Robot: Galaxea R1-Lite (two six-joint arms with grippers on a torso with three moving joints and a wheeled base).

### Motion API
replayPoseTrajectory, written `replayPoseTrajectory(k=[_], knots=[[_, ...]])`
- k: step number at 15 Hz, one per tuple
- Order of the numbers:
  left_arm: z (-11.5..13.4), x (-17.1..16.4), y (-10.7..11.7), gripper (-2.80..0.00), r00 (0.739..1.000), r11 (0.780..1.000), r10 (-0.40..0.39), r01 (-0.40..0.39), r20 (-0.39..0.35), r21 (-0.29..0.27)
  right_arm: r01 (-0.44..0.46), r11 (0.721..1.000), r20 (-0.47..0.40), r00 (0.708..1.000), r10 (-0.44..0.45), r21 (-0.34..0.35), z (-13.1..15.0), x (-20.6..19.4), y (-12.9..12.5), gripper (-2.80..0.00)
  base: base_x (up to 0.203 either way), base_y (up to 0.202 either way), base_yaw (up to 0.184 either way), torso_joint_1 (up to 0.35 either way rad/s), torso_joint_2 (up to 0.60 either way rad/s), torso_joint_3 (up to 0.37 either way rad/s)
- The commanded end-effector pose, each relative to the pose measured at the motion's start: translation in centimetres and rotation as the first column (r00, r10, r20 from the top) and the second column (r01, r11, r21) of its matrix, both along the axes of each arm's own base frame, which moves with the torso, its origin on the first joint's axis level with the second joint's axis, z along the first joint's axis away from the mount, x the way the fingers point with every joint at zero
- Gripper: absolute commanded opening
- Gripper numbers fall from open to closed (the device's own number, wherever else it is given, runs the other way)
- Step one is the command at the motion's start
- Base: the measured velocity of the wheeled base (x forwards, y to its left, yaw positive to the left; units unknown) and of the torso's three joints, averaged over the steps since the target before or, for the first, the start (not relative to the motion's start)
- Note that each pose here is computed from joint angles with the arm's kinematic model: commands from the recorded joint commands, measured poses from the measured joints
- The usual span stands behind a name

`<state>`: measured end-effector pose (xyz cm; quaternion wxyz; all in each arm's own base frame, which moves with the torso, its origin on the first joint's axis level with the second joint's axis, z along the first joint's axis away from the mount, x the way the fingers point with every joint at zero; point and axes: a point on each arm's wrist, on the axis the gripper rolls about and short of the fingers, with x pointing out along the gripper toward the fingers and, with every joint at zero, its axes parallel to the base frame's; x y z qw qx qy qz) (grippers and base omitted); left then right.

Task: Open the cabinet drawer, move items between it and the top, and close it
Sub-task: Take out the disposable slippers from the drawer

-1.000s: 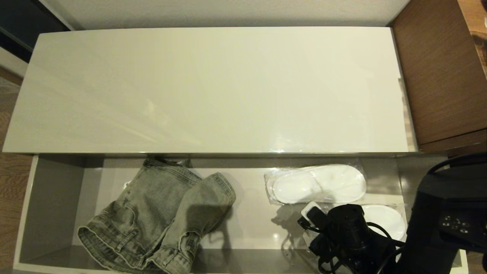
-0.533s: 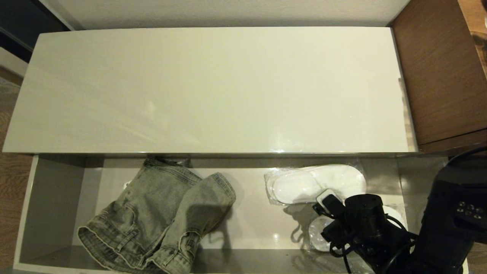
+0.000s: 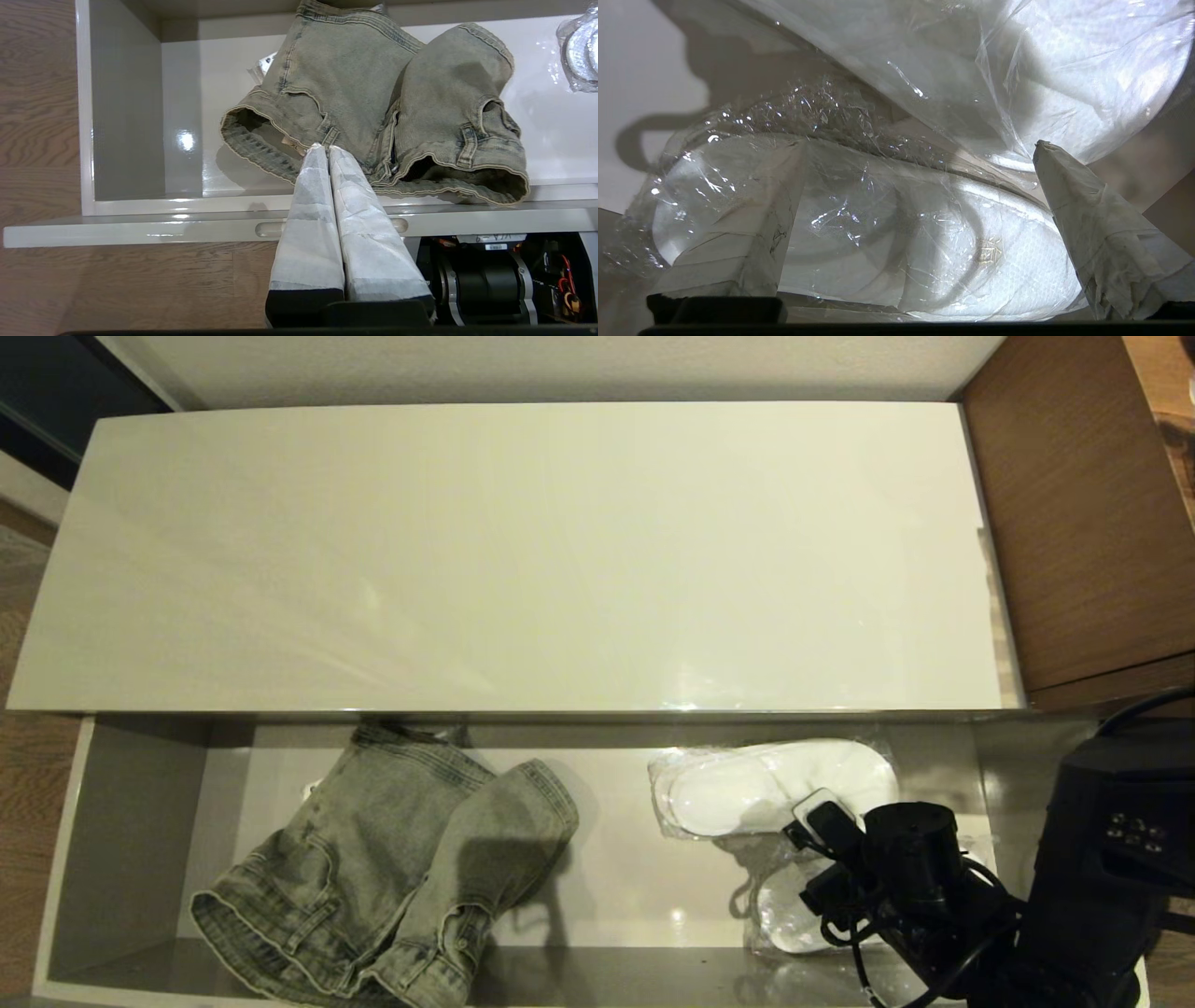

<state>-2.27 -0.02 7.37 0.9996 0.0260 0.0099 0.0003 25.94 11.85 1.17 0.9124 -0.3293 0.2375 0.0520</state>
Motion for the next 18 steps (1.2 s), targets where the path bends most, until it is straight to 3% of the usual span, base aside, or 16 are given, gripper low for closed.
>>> replayPoseTrajectory(k=[1, 8, 12, 18], knots=[[0.0, 0.0, 0.0, -2.80, 1.000, 1.000, 0.000, 0.000, 0.000, 0.000, 0.021, 1.000, 0.010, 1.000, -0.021, -0.007, -0.1, 0.6, -0.5, 0.00, 0.000, 0.000, 0.000, 0.000, 0.00, 0.000], [0.0, 0.0, 0.0, -2.80, 1.000, 1.000, 0.000, 0.000, 0.000, 0.000, 0.033, 0.999, 0.055, 0.998, -0.035, 0.030, 0.6, 2.1, -2.2, 0.00, 0.000, 0.000, 0.000, 0.000, 0.00, 0.000], [0.0, 0.0, 0.0, -2.80, 1.000, 1.000, 0.000, 0.000, 0.000, 0.000, -0.006, 1.000, 0.129, 0.992, 0.007, -0.007, 1.9, 3.6, -1.4, 0.00, 0.000, 0.000, 0.000, 0.000, 0.00, 0.000], [0.0, 0.0, 0.0, -2.80, 1.000, 1.000, 0.000, 0.000, 0.000, 0.000, -0.035, 0.996, 0.156, 0.987, 0.047, -0.077, 2.4, 4.2, -0.8, 0.00, 0.000, 0.000, 0.000, 0.000, 0.00, 0.000]])
